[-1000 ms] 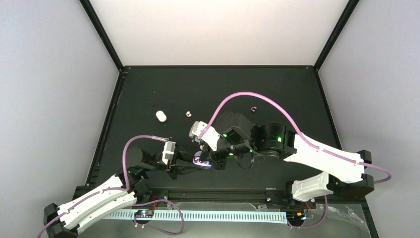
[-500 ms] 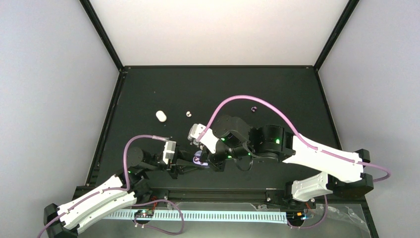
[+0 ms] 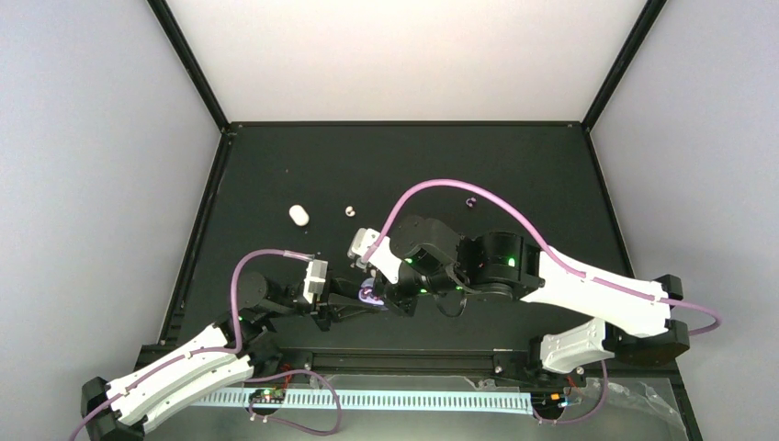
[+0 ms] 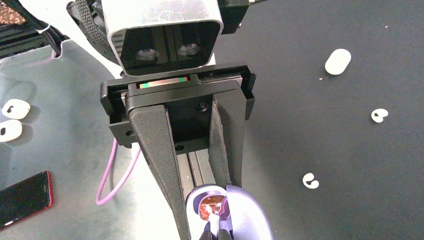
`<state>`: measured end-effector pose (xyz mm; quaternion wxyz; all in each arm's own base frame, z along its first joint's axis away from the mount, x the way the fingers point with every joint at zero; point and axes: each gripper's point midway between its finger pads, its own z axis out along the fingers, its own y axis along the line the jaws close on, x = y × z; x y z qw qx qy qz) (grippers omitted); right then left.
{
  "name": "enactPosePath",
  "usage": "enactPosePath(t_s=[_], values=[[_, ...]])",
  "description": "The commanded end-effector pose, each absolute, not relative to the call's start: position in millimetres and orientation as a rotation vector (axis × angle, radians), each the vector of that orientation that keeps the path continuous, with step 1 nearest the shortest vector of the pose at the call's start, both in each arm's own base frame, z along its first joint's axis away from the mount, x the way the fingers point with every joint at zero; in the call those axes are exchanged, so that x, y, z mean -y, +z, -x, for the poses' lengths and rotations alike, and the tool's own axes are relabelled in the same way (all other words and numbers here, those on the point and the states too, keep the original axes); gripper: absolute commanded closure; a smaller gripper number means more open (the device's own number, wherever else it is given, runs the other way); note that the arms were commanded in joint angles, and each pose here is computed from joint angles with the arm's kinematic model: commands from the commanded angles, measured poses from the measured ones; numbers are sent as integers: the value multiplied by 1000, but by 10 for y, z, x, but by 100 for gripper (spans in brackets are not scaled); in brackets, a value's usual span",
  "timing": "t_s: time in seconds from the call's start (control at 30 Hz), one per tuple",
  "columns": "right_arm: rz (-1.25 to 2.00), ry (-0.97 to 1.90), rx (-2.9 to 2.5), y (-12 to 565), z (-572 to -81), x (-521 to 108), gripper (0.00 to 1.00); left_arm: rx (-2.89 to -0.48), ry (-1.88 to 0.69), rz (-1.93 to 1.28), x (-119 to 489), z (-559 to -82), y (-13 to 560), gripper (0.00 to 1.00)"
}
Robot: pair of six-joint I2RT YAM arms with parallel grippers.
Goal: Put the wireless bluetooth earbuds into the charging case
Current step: Place the earbud in the charging case.
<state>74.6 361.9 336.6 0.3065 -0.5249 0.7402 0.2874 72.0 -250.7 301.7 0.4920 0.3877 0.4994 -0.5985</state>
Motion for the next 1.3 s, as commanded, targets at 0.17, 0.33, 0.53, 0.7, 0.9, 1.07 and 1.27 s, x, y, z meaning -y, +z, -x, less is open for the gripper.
enactPosePath(t_s=[0.17, 0.33, 0.53, 0.7, 0.9, 1.07, 1.27], values=[[1581, 694, -1961, 3239, -598, -3578, 99, -1086, -1446, -943, 2442, -639, 3299, 98], [1633, 671, -1940, 3292, -576, -3531, 99, -1080, -1451, -953, 2445, -622, 3298, 98], [1664, 652, -1948, 3258, -562, -3523, 99, -1058, -1462, -978, 2443, -575, 3319, 98], [1633, 664, -1917, 3389, -590, -3550, 99, -1051, -1461, -988, 2449, -566, 3321, 98], [1524, 755, -1812, 3783, -603, -3500, 99, -1041, -1458, -988, 2437, -554, 3321, 99], [1470, 845, -1731, 3904, -560, -3499, 99, -1000, -1458, -997, 2419, -517, 3370, 98], [1425, 1002, -1593, 4109, -418, -3460, 99, -943, -1428, -1002, 2386, -481, 3397, 98]])
